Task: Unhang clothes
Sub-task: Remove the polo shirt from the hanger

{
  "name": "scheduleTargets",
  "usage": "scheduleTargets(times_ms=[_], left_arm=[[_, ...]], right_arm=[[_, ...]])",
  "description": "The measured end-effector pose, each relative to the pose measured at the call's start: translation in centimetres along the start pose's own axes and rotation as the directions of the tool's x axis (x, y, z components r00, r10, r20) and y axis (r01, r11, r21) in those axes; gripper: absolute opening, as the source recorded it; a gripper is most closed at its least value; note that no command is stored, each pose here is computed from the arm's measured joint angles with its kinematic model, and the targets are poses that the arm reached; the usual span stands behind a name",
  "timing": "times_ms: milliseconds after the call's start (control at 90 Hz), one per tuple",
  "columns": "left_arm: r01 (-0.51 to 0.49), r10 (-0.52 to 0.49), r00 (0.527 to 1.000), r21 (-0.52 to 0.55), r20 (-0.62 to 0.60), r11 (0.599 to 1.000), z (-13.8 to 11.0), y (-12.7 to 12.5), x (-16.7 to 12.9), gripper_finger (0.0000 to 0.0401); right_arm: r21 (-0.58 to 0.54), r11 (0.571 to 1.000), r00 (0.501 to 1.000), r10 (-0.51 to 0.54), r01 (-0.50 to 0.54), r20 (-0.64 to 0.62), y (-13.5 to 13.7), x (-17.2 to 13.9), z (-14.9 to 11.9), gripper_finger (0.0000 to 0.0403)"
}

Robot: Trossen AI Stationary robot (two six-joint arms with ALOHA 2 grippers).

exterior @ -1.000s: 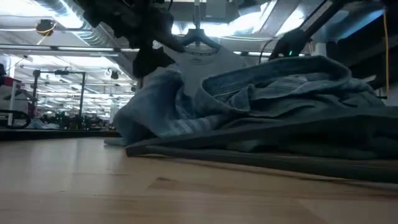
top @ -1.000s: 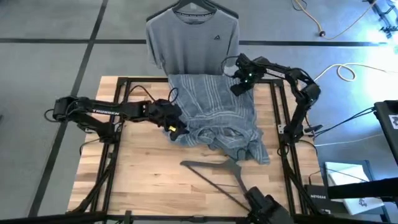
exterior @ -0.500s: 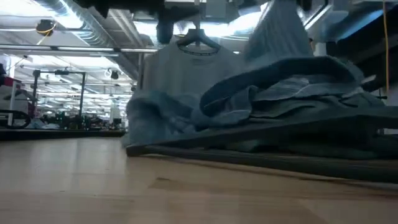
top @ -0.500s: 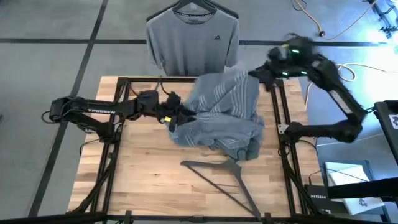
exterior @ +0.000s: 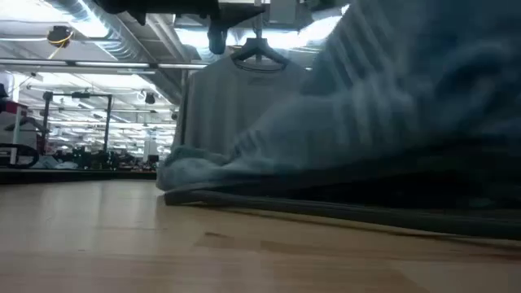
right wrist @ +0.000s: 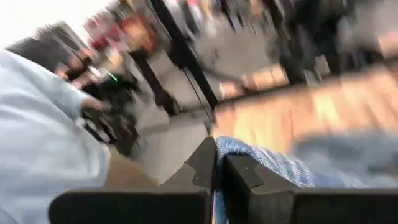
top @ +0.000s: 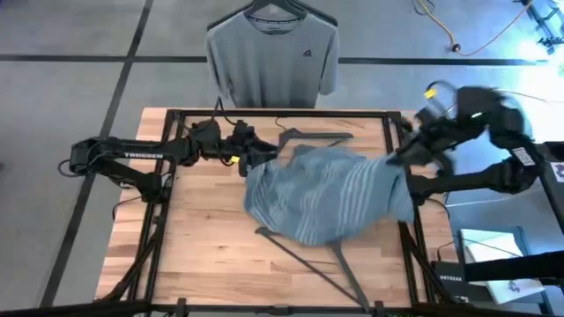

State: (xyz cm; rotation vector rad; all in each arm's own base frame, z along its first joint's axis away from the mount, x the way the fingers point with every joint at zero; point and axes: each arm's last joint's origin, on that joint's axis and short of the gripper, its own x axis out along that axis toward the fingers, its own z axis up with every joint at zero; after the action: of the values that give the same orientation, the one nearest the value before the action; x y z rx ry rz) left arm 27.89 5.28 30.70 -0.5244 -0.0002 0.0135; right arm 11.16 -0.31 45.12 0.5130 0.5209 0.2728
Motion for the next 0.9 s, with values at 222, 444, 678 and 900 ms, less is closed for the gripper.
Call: scheduleTargets(times_ms=[222, 444, 678, 900], left_arm=[[-0.063, 0.062, 0.996, -0.002, -0.061, 0.998, -0.7, 0.5, 0.0, 0.0163], [-0.076, 0.076, 0.993, 0.001, -0.087, 0.997, -1.0, 0.6, 0.0, 0.0163], [-0.09, 0.087, 0.989, -0.015, -0.116, 0.996, -1.2, 0.7, -0.1, 0.0163], [-0.106, 0.104, 0.989, -0.008, -0.106, 0.994, -1.2, 0.8, -0.1, 0.0163]], right_arm=[[0.103, 0.815, 0.821, -0.564, 0.571, -0.093, -8.1, 7.7, -3.8, 0.0], [0.251, 0.722, 0.761, -0.571, 0.644, -0.309, -16.1, 14.3, -10.9, 0.0005], [0.289, 0.785, 0.833, -0.481, 0.548, -0.275, -16.7, 16.1, -10.1, 0.0111], [0.143, 0.677, 0.69, -0.692, 0.722, -0.21, -14.0, 13.3, -5.0, 0.0287]])
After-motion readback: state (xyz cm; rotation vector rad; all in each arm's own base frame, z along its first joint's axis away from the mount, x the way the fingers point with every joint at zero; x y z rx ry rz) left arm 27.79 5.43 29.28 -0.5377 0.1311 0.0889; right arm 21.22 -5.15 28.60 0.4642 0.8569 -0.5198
